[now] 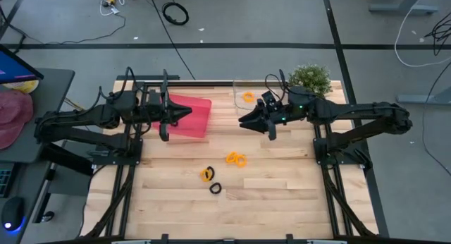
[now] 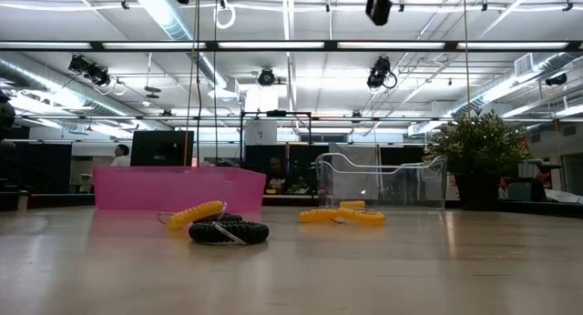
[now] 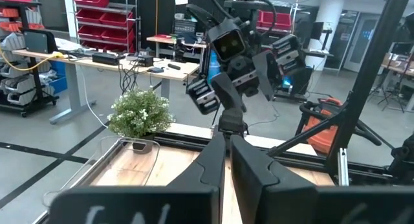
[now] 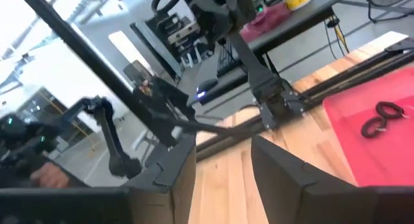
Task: Sort spring keychains
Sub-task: Put the yellow spring keychain into the transparent bin
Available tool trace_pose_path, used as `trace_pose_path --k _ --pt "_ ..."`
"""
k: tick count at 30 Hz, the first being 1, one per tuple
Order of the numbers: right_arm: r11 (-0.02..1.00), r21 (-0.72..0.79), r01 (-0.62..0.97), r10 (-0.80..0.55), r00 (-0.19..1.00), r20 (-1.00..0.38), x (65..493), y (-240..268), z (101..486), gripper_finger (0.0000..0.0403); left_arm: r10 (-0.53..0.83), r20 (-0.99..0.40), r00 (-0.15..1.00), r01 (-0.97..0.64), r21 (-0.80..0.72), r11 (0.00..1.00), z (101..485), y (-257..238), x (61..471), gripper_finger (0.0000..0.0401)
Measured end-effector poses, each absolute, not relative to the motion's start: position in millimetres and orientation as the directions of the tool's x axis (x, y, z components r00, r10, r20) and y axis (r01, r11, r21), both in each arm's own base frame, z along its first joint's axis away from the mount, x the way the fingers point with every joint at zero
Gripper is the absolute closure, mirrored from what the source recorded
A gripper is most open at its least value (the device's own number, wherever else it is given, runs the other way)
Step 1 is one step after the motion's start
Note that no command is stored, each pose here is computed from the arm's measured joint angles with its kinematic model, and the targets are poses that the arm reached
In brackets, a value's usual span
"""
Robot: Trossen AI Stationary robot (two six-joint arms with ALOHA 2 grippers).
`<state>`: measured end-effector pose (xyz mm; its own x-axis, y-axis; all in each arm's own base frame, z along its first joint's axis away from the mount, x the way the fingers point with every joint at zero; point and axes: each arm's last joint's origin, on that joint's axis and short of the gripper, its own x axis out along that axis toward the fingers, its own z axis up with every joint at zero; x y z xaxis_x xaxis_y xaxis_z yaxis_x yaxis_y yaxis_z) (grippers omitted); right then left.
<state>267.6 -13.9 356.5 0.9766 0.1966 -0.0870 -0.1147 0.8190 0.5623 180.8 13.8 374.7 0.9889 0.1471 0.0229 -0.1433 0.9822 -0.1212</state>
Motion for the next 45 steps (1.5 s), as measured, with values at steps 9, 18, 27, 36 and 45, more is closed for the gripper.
trace_pose_path --k 9,18,27,36,45 --pt "0.837 0.543 -0.070 0.227 0.947 -0.227 224.6 6.1 362.8 0.0250 0.144 0.022 0.989 -0.140 -0.127 0.982 374.6 13.7 180.9 0.0376" --pt "0.892 0.449 -0.054 0.180 0.953 -0.243 211.7 10.8 366.3 0.0250 0.144 0.023 0.989 -0.140 -0.128 0.982 374.7 13.7 180.9 0.0376" --pt "0.941 0.328 -0.087 0.183 0.944 -0.274 220.7 11.2 359.6 0.0250 0.146 0.023 0.989 -0.142 -0.129 0.981 374.7 13.8 180.9 0.0376" --pt "0.975 0.184 -0.126 0.198 0.866 -0.459 243.9 12.4 327.8 0.0250 0.155 0.023 0.988 -0.150 -0.129 0.980 374.7 14.0 180.8 0.0376" --pt "0.978 0.020 -0.208 0.163 0.700 -0.695 271.8 15.4 276.9 0.0250 0.155 0.011 0.988 -0.153 -0.128 0.980 373.5 14.1 180.7 0.0376"
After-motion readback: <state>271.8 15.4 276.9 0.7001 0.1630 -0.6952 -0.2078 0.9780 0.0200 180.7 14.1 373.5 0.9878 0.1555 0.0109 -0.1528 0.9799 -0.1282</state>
